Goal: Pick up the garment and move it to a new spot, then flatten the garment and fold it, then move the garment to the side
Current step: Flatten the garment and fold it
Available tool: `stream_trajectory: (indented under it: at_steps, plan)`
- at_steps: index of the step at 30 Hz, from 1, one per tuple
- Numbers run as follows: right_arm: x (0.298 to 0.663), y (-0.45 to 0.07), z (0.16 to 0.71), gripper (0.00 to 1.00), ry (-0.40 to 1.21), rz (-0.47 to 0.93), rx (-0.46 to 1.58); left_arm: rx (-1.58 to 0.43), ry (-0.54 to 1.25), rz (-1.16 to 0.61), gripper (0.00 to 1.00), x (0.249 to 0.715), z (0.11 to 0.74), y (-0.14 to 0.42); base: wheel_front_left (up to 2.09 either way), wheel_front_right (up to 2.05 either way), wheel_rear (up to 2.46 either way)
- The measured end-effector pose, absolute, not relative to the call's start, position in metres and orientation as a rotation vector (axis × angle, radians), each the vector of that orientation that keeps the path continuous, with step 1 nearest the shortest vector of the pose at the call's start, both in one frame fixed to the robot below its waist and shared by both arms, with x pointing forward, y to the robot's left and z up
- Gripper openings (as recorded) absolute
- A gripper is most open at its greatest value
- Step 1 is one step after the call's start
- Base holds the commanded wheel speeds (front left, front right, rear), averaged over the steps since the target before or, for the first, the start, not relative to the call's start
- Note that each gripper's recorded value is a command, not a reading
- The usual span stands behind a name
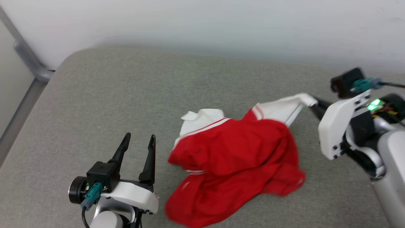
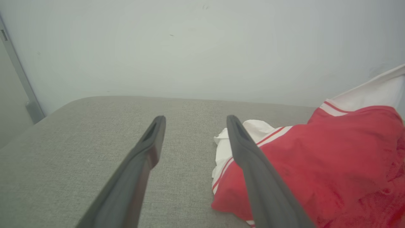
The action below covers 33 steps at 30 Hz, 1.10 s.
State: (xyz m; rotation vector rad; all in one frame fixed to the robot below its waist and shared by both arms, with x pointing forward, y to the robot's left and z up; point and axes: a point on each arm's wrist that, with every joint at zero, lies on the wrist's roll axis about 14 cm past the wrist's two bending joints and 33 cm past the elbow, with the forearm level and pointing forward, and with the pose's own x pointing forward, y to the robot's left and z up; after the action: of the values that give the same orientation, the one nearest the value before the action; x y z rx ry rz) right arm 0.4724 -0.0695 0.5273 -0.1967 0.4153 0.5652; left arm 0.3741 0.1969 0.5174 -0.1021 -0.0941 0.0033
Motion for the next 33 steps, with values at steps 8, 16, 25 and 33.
stream_trajectory:
  at_steps: [8,16,25,33]
  plan:
    - [0.456,-0.141,0.577,0.0,0.238,0.334,-0.146,-0.105,-0.099,-0.061,1.0,0.378,0.519,0.176,0.0,0.0,0.0]
    - [0.387,-0.2,0.483,0.0,0.507,0.107,0.056,-0.111,-0.086,-0.094,1.0,0.377,0.515,0.166,0.0,0.0,0.0]
    - [0.311,-0.224,0.383,0.0,0.737,-0.063,0.257,-0.118,-0.049,-0.095,1.0,0.373,0.504,0.165,0.0,0.0,0.0]
    - [0.334,-0.228,0.404,1.0,0.506,-0.089,0.248,-0.117,-0.03,-0.091,1.0,0.37,0.499,0.167,0.0,0.0,0.0]
